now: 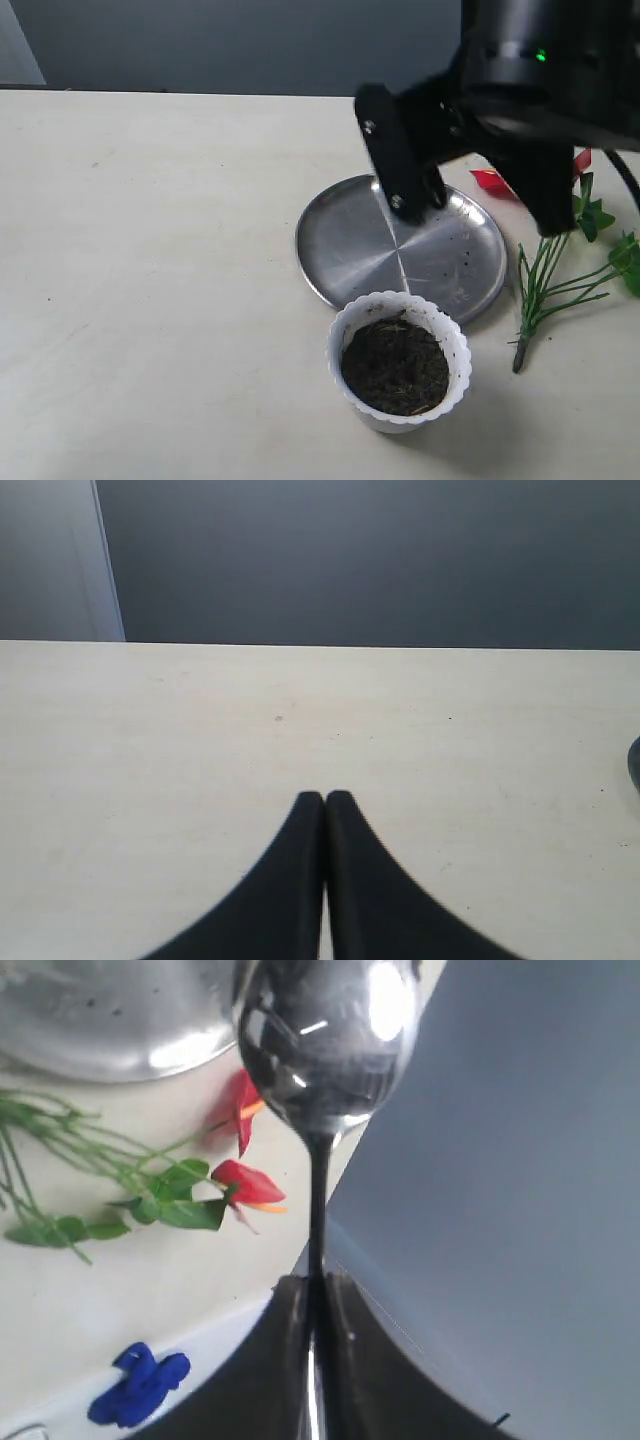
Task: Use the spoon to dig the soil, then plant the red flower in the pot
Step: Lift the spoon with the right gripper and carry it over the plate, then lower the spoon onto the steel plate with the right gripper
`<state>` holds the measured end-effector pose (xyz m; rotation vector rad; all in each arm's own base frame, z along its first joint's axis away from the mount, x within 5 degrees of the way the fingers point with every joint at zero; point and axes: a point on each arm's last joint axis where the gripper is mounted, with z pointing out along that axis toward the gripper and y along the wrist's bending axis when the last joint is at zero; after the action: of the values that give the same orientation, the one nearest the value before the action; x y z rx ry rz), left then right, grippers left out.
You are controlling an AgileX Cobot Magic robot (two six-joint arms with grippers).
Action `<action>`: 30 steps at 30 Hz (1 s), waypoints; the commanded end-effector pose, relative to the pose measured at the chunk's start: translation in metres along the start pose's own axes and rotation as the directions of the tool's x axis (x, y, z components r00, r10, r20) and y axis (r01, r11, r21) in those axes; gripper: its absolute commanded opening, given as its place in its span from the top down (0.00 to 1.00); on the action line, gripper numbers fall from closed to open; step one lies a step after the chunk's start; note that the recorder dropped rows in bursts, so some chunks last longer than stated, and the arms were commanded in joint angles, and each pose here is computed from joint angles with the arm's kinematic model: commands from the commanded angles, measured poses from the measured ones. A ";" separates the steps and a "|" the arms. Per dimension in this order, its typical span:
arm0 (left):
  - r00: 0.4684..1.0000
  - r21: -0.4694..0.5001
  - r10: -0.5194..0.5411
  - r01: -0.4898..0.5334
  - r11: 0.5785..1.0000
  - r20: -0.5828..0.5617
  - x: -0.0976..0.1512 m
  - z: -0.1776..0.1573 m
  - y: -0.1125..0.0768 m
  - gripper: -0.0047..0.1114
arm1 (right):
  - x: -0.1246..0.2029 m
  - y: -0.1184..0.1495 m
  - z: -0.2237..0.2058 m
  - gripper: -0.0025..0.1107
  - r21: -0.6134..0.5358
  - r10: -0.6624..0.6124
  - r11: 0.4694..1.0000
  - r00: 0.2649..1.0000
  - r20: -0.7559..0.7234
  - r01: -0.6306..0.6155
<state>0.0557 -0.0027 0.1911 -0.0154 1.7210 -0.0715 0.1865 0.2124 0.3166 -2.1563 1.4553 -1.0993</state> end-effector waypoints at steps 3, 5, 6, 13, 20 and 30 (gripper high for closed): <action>1.000 0.011 -0.018 0.018 1.000 0.005 -0.001 0.000 -0.001 0.96 | -0.009 0.046 0.010 0.98 0.027 -0.335 0.941 0.938 -0.092 0.338; 1.000 0.011 -0.018 0.018 1.000 0.005 -0.001 0.000 -0.001 0.96 | -0.021 0.057 0.010 0.98 0.059 -0.429 0.897 0.895 -0.119 0.438; 1.000 0.011 -0.018 0.018 1.000 0.005 -0.001 0.000 -0.001 0.96 | -0.028 0.063 0.011 0.98 0.057 -0.465 0.879 0.878 -0.117 0.473; 1.000 0.010 -0.016 0.016 1.000 0.005 -0.001 0.000 -0.001 0.96 | -0.057 0.077 0.013 0.98 0.059 -0.570 0.813 0.812 -0.125 0.580; 1.000 0.010 -0.016 0.016 1.000 0.005 -0.001 0.000 -0.001 0.96 | -0.088 0.096 0.012 0.98 0.058 -0.664 0.737 0.738 -0.118 0.673; 1.000 0.010 -0.016 0.016 1.000 0.005 -0.001 0.000 -0.001 0.96 | -0.109 0.117 0.013 0.98 0.011 -0.719 0.692 0.690 -0.083 0.722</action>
<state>0.0557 -0.0027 0.1911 -0.0154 1.7210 -0.0715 0.1041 0.2553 0.1933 -2.7412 0.5593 -1.4205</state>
